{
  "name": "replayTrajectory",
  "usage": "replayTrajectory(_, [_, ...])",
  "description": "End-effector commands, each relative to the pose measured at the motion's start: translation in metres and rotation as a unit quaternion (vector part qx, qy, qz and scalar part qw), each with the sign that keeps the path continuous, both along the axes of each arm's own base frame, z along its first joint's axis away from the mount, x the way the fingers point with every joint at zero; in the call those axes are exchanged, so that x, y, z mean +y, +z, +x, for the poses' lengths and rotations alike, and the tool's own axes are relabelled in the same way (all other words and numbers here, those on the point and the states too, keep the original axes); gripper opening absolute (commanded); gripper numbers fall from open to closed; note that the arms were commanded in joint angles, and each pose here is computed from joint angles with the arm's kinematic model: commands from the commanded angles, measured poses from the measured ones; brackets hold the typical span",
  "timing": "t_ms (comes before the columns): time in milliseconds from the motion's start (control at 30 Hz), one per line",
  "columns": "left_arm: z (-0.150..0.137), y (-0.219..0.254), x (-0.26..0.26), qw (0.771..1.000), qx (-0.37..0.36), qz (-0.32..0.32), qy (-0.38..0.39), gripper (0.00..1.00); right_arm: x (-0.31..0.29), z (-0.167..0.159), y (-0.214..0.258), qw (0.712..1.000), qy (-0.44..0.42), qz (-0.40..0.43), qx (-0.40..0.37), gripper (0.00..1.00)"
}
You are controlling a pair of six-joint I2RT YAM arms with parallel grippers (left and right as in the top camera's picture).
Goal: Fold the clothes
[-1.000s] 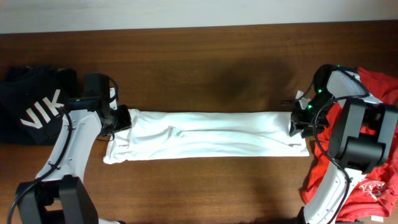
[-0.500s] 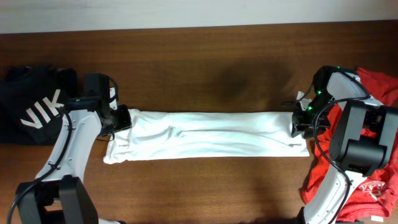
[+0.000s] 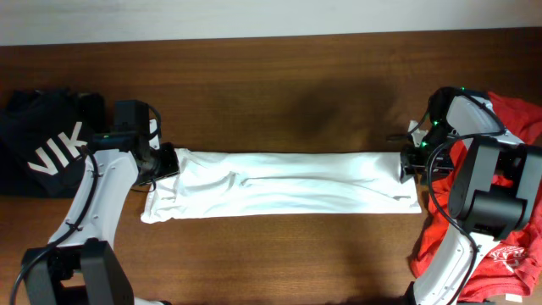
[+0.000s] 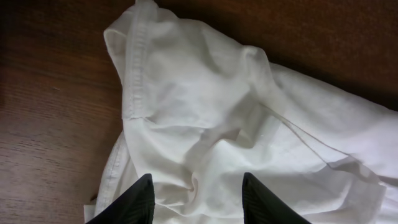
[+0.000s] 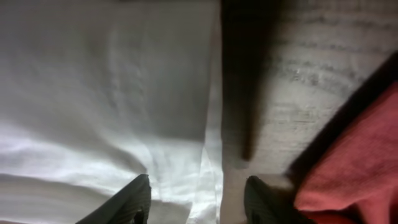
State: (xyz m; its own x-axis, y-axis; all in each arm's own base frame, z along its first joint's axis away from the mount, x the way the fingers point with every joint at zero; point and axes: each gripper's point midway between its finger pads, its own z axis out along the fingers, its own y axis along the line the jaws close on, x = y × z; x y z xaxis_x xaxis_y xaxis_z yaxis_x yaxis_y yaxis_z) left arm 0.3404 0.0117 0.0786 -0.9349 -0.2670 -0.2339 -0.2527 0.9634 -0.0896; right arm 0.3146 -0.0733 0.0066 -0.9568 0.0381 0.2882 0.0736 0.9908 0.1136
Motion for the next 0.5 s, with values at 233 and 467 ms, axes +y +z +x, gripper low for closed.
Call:
replayTrajectory(233, [0.002, 0.004, -0.001, 1.000, -0.007, -0.005, -0.002, 0.45, 0.025, -0.010, -0.013, 0.998, -0.020, 0.061, 0.009, 0.53])
replayTrajectory(467, [0.002, 0.004, -0.001, 1.000, -0.007, -0.005, -0.002, 0.45, 0.039, -0.009, -0.011, 0.996, -0.018, 0.081, 0.009, 0.33])
